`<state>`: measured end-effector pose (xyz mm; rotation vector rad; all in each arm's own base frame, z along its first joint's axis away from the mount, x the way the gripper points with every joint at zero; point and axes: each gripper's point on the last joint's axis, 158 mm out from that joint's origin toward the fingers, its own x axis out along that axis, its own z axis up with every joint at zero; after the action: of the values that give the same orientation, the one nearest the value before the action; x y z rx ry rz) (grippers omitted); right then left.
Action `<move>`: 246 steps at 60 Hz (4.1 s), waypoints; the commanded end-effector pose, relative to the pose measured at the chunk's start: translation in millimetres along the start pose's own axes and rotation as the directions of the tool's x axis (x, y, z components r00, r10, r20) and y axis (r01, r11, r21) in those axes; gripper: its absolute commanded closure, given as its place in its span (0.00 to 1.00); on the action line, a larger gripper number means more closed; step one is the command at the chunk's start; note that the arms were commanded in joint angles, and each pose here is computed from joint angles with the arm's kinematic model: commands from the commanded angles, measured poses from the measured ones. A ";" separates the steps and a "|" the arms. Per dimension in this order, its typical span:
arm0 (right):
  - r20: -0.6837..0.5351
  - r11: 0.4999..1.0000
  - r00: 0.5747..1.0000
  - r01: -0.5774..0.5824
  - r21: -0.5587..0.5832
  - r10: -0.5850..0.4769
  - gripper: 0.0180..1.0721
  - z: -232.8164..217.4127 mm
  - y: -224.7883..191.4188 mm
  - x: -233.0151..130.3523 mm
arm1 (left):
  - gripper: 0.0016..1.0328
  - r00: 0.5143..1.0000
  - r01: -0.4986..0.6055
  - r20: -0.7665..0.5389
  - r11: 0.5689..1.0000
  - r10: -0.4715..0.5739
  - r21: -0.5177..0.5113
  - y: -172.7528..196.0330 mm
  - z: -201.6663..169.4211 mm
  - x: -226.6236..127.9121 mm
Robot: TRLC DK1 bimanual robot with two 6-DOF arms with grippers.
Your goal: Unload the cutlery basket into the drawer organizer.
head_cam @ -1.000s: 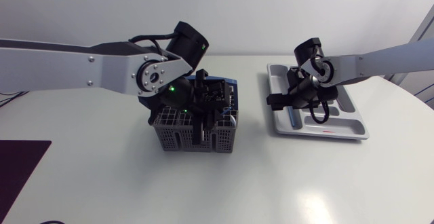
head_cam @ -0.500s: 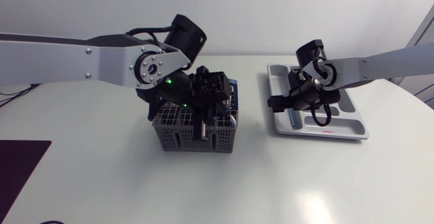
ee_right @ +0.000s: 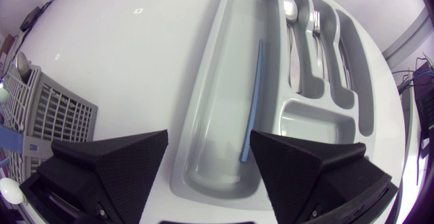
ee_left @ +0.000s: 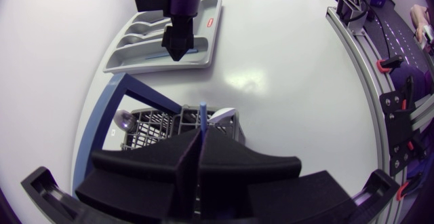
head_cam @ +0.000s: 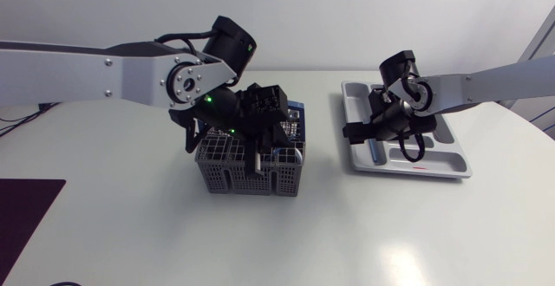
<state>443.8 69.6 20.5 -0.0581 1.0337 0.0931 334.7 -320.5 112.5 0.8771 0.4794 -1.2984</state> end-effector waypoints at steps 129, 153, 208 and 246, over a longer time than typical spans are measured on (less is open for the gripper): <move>0.119 0.634 0.779 -0.400 -0.662 0.616 0.14 -85.4 156.8 -177.2 | 0.87 0.986 -0.097 0.139 0.995 0.095 0.006 -8.3 117.4 -102.4; 0.238 0.623 0.686 -0.390 -0.678 0.688 0.14 -76.7 149.9 -225.2 | 0.87 0.969 0.066 0.248 0.969 -0.005 -0.237 -11.2 139.8 -101.0; 0.227 0.590 0.620 -0.477 -0.651 0.751 0.56 -50.0 174.4 -230.3 | 0.87 0.943 0.214 0.309 0.935 -0.122 -0.285 -31.9 156.0 -91.6; 0.187 0.575 0.628 -0.497 -0.650 0.755 0.94 -57.9 186.5 -224.0 | 0.85 0.935 0.213 0.336 0.933 -0.109 -0.291 -20.0 156.2 -98.6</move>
<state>259.2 235.1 182.2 -0.1712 0.4639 1.0613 261.3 -378.5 263.6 0.3760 0.5180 -1.4281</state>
